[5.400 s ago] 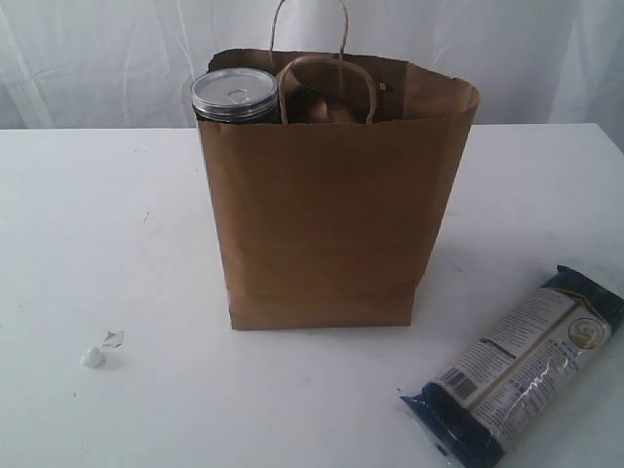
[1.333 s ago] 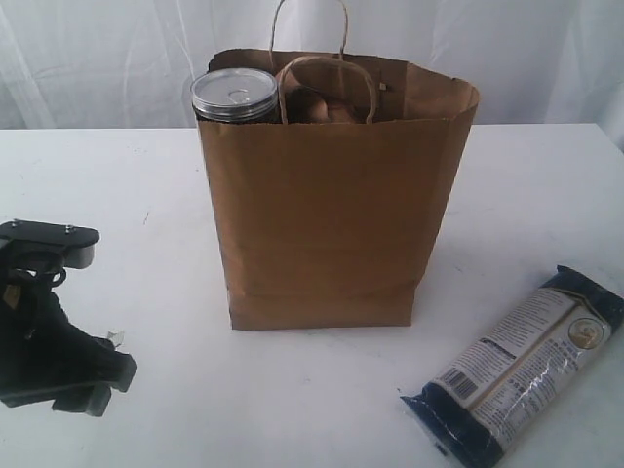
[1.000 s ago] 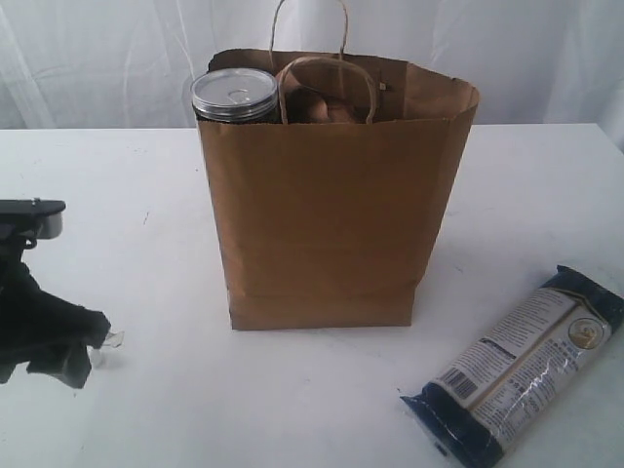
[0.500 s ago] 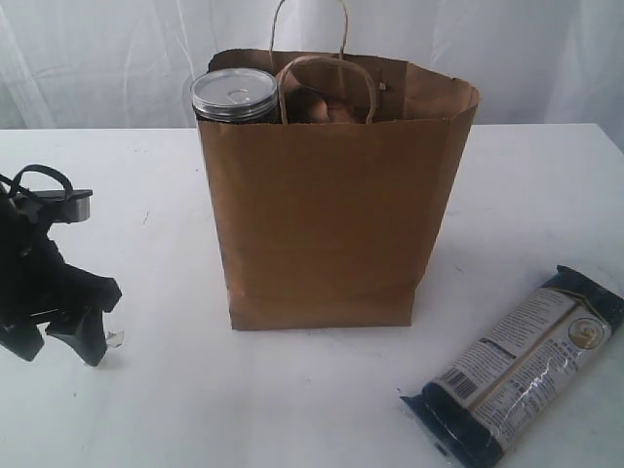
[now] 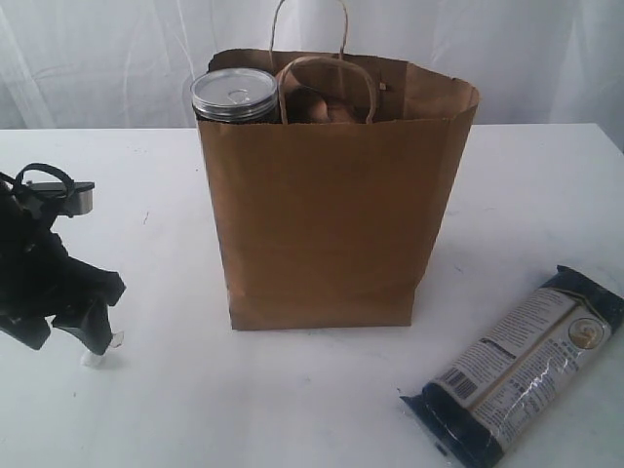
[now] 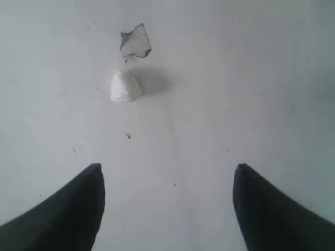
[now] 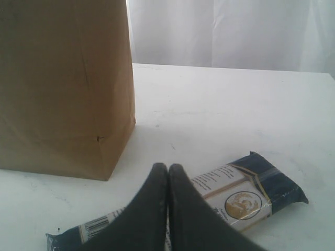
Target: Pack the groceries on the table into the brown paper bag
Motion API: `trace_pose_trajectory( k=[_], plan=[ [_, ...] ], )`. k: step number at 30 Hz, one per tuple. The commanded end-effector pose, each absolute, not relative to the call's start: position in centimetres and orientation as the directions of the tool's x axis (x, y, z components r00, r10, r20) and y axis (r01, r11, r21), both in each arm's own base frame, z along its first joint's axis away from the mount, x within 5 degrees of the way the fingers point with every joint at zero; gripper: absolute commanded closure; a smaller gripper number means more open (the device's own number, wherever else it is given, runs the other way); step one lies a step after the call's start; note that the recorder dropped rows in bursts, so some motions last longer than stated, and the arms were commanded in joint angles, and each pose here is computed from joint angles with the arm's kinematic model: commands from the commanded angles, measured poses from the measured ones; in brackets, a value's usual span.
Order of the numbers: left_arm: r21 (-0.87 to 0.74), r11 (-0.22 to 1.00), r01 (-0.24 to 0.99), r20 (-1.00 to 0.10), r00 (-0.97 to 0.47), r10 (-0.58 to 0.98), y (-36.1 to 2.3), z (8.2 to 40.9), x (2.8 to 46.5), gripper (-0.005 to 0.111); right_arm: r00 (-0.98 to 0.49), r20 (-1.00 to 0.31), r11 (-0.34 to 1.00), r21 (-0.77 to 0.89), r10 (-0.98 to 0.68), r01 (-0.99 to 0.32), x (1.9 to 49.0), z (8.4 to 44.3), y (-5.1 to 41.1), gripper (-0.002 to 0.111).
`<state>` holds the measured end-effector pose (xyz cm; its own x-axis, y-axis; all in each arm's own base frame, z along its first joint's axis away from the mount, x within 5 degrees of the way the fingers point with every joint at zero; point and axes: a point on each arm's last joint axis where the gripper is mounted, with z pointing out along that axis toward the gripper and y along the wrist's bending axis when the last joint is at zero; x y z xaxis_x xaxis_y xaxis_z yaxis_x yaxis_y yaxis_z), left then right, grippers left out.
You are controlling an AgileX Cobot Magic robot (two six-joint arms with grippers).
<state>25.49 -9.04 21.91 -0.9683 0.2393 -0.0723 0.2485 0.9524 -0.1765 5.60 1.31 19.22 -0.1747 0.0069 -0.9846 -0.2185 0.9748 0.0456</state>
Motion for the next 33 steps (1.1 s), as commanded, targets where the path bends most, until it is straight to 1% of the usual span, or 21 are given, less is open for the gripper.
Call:
trace_pose_trajectory(
  k=[1, 3, 8, 18, 27, 33],
  plan=[
    [-0.164, 0.95, 0.265, -0.082, -0.964, 0.255, -8.9, 22.0, 25.6, 0.036, -0.174, -0.985, 0.977, 0.048, 0.011, -0.209, 5.6, 19.1, 1.3, 0.108],
    [-0.146, 0.95, 0.275, -0.087, -0.961, 0.264, -8.8, 22.0, 25.7, 0.036, -0.174, -0.985, 0.977, 0.048, 0.011, -0.209, 5.6, 19.1, 1.3, 0.108],
    [-0.124, 0.956, 0.267, -0.049, -0.964, 0.263, -8.5, 21.6, 25.5, 0.036, -0.174, -0.985, 0.977, 0.048, 0.011, -0.209, 5.6, 19.1, 1.3, 0.108],
    [-0.141, 0.956, 0.256, 0.028, -0.965, 0.262, -8.9, 19.2, 26.3, 0.036, -0.174, -0.985, 0.977, 0.048, 0.011, -0.209, 5.6, 19.1, 1.3, 0.108],
    [-0.136, 0.957, 0.257, -0.01, -0.966, 0.258, -9.1, 18.5, 27.0, 0.036, -0.174, -0.985, 0.977, 0.048, 0.011, -0.209, 5.6, 19.1, 1.3, 0.108],
    [-0.132, 0.959, 0.253, 0.008, -0.967, 0.256, -9.2, 17.4, 27.4, 0.036, -0.174, -0.985, 0.977, 0.048, 0.011, -0.209, 5.6, 19.1, 1.3, 0.108]
  ],
)
